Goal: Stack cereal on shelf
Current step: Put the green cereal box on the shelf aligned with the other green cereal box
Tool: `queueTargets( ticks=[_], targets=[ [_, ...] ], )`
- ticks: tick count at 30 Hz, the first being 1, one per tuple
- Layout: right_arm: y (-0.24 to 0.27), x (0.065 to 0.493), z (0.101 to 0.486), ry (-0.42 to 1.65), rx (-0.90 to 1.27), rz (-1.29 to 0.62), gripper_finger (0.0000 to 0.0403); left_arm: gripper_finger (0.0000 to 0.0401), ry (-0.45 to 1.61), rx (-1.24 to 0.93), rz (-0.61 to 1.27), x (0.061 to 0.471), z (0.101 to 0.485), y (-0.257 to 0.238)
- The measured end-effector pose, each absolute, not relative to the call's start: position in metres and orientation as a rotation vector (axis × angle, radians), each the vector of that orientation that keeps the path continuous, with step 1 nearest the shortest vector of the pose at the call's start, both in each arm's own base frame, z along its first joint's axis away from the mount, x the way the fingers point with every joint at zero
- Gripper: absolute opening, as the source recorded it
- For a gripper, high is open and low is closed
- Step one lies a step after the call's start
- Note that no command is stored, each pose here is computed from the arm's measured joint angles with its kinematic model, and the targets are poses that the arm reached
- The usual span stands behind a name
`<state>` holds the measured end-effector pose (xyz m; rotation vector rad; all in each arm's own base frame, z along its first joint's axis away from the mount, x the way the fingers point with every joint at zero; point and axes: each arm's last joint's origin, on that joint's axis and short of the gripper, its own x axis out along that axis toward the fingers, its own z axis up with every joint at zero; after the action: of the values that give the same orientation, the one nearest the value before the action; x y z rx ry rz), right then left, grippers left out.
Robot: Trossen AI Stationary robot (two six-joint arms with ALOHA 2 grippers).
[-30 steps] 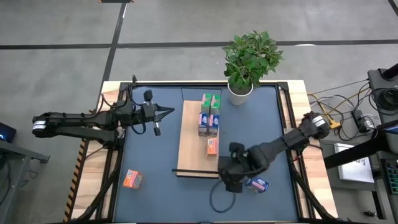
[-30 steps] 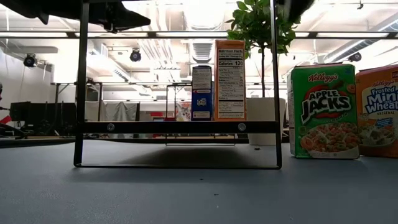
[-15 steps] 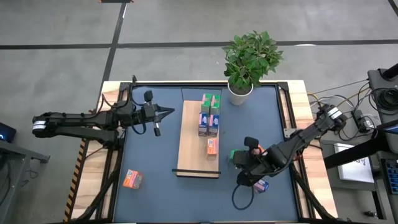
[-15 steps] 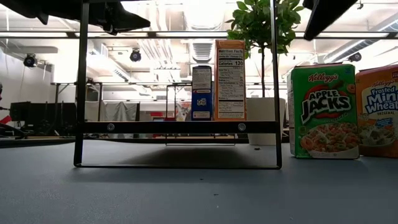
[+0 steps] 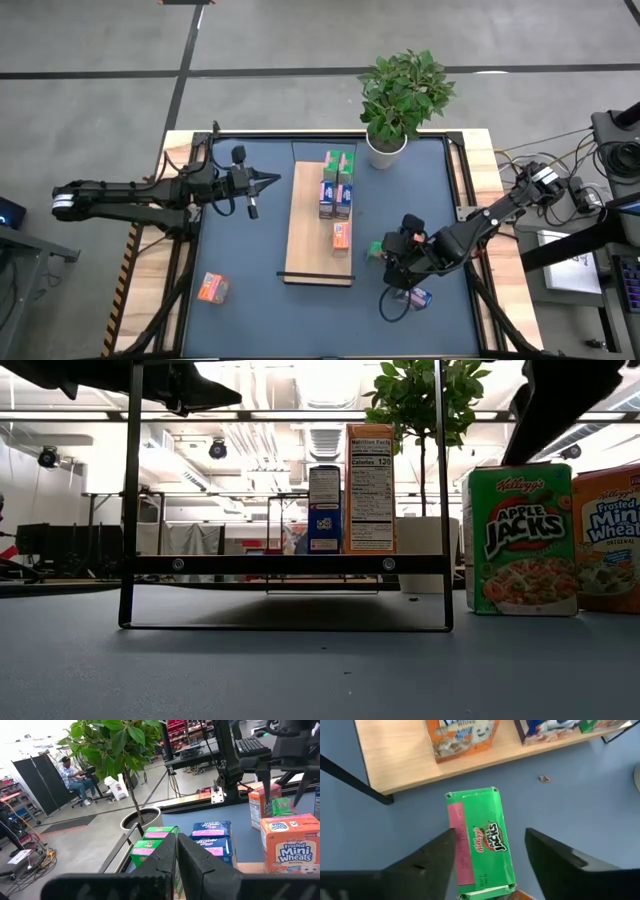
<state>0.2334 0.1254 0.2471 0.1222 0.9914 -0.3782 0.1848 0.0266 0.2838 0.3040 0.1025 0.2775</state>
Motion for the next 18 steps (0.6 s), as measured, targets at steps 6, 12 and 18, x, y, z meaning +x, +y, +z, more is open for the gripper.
queueTargets(
  ticks=[6, 12, 18],
  targets=[
    [0.1251, 0.2326, 0.2431, 1.0, 0.117, -0.374, 0.0296, 0.0, 0.1, 0.301, 0.279, 0.1848, 0.284, 0.0267],
    [0.125, 0.2313, 0.2443, 1.01, 0.133, -0.357, 0.0328, 0.0, 0.097, 0.301, 0.28, 0.1848, 0.2843, 0.0267],
    [0.1232, 0.2282, 0.2508, 0.994, 0.149, -0.348, 0.0327, 0.0, 0.097, 0.3, 0.28, 0.1848, 0.2843, 0.0267]
  ],
)
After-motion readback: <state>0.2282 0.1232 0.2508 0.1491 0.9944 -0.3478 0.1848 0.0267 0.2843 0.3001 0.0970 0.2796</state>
